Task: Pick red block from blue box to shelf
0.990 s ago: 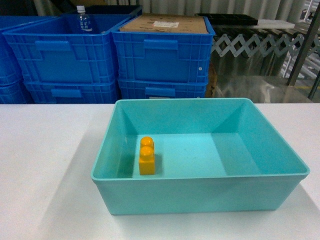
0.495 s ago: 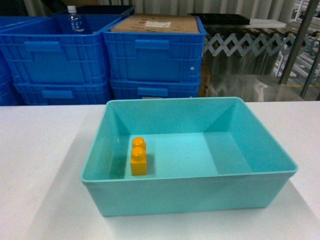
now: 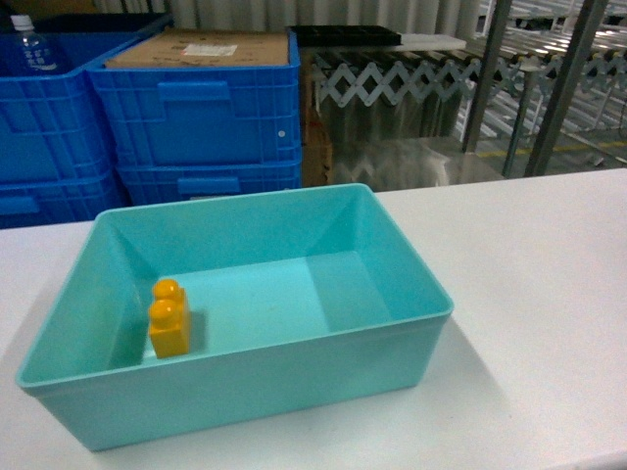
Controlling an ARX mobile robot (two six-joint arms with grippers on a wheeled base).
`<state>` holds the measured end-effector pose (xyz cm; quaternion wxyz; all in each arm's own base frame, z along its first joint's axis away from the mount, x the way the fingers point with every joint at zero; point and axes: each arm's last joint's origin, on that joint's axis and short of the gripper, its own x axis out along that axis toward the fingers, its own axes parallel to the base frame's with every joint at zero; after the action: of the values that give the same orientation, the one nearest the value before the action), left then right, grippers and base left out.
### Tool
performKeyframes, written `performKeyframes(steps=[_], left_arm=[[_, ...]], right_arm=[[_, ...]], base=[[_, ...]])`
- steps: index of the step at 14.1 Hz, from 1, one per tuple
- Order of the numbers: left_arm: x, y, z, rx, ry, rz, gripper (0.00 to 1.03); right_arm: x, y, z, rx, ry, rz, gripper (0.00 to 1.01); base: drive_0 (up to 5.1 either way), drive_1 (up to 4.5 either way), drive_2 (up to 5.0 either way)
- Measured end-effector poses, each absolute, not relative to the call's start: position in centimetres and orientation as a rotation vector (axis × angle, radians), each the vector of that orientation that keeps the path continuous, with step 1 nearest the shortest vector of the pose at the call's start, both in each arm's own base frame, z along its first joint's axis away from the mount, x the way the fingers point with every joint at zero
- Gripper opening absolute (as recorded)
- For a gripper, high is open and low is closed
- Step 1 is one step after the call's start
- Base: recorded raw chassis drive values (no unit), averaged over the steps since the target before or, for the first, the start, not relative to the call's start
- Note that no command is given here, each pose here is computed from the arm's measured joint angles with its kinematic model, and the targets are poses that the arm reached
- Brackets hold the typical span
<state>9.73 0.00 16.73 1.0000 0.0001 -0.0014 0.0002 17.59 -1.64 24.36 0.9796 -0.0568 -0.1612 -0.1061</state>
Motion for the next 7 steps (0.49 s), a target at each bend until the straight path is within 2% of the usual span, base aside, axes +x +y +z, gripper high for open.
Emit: performKeyframes(steps=[7], left_arm=[[9.73,0.01,16.74,0.0,-0.003,0.003,0.98]], right_arm=[[17.59,-1.73,24.36,-0.116,-0.324,-0.216,0.27]], base=[[-0.9,-0.93,-0.9]])
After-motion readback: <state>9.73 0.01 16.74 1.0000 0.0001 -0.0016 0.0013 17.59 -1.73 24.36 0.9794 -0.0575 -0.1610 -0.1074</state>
